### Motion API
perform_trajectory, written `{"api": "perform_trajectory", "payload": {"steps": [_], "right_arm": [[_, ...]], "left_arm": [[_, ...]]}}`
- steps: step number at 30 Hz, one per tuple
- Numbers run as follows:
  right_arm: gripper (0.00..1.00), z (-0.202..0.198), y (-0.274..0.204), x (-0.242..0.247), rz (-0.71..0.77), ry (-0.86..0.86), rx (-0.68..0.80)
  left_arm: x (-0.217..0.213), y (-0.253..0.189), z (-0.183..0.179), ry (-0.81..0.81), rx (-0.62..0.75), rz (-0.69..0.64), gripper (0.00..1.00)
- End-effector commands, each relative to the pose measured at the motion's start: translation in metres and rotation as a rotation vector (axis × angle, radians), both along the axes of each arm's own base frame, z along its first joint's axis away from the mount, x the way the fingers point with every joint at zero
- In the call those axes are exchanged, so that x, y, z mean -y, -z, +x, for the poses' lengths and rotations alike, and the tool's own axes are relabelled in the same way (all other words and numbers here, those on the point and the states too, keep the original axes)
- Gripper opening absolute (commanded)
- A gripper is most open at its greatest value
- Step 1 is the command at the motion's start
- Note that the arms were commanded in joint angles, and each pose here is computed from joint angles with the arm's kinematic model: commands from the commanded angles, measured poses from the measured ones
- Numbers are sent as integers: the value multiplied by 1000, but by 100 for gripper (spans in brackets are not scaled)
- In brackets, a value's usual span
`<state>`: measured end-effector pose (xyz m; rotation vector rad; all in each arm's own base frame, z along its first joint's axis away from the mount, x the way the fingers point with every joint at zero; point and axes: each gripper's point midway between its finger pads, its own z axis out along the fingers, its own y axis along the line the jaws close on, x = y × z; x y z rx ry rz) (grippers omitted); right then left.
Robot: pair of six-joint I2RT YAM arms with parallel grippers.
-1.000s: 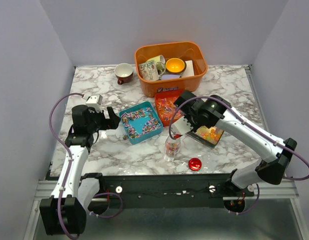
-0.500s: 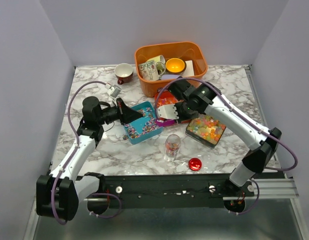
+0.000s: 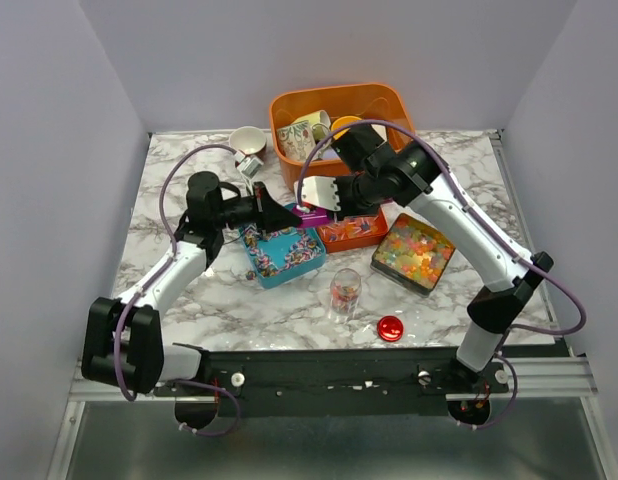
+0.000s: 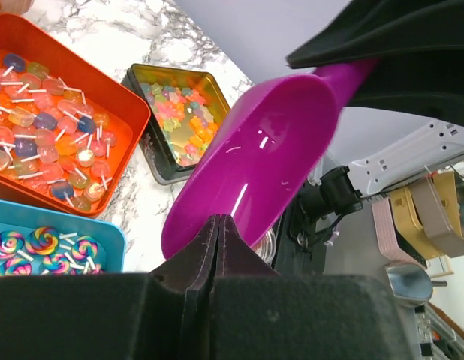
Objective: Pack the candies
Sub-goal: Adjust the spatula, then scoop the fake candies from the storage box.
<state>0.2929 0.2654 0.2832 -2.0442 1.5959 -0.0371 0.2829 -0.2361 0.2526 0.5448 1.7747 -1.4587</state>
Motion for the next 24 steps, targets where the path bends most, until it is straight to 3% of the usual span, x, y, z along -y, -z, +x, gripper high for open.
{"api": "perform_trajectory", "payload": {"steps": [1, 3, 7, 10, 14, 24], "right_arm": [[1, -20, -30, -13, 162, -24, -35], [1, -19, -8, 10, 66, 17, -52], [1, -8, 20, 82, -38, 145, -88], [1, 5, 52, 150, -197, 250, -98], [1, 8, 78, 211, -324, 330, -103], [1, 30, 109, 273, -596, 343, -57]], "left_arm": [[8, 9, 8, 35, -16, 25, 4], [9, -3, 12, 42, 1, 19, 4], [5, -35, 15, 58, 222, 89, 5], [-2, -37, 9, 71, 228, 153, 8], [-11, -1, -1, 64, 181, 221, 11], [-17, 27, -10, 10, 130, 218, 12]]}}
